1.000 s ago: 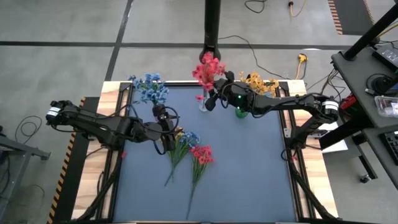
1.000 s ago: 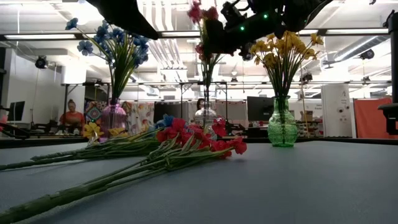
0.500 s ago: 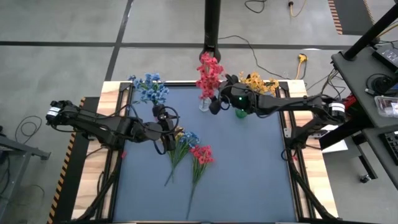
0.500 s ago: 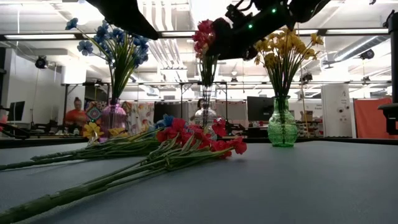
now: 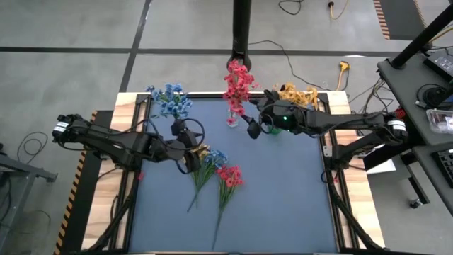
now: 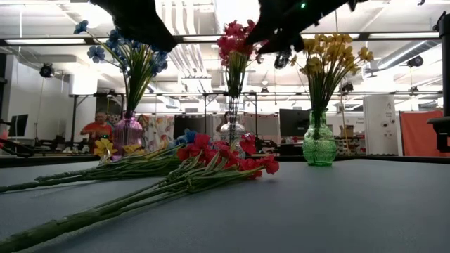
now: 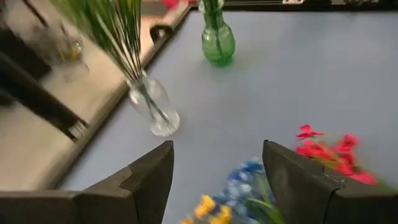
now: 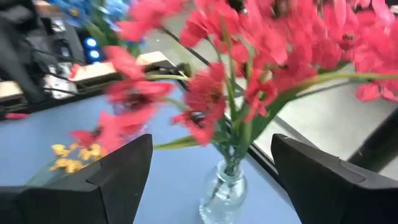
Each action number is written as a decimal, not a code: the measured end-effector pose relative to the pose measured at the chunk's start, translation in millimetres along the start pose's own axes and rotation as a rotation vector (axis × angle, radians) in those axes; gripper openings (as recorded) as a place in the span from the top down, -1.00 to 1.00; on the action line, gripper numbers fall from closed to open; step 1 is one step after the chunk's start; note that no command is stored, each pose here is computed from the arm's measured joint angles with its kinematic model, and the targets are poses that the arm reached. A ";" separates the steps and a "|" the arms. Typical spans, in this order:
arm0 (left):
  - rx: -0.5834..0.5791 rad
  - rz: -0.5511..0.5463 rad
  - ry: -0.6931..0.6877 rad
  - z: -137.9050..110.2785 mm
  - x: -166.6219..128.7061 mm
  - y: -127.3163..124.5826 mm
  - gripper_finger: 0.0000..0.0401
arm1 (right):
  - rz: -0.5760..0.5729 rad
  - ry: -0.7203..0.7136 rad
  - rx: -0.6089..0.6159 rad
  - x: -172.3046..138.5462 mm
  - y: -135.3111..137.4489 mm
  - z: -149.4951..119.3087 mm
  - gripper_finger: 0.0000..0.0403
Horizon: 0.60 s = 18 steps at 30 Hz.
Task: Sort flowers into vase by color
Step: Put the yellow flower into the green vase
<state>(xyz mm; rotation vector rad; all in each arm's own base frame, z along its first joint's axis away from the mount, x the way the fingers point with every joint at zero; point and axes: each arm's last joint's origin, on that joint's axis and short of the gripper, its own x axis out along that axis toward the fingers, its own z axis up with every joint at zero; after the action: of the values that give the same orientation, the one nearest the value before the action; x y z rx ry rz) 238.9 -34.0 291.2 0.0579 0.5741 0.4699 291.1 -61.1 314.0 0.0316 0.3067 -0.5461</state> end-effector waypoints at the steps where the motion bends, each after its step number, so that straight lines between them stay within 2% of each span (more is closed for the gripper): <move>1: -0.042 -0.013 0.021 0.8 -1.5 0.4 -0.14 | 0.009 -0.005 -0.001 -3.8 1.4 1.5 -0.57; 6: -0.214 -0.058 0.159 -6.1 -3.0 -3.8 -0.14 | 0.044 -0.038 -0.033 -17.4 7.3 7.7 -0.53; 11: -0.259 -0.117 0.281 -17.8 -0.7 -17.8 -0.14 | 0.062 -0.062 -0.056 -25.1 9.9 11.6 -0.51; 16: -0.277 -0.281 0.461 -27.2 0.4 -27.8 -0.14 | 0.101 -0.098 -0.064 -39.7 14.7 17.5 -0.51; 18: -0.303 -0.286 0.531 -31.8 1.7 -29.3 -0.14 | 0.126 -0.117 -0.063 -48.7 17.8 20.5 -0.51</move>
<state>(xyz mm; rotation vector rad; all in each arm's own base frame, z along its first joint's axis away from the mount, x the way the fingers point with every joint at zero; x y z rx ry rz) 235.1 -61.9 258.3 -0.4460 1.0073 0.2847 266.5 -23.5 347.0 -0.0416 0.2060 -0.4115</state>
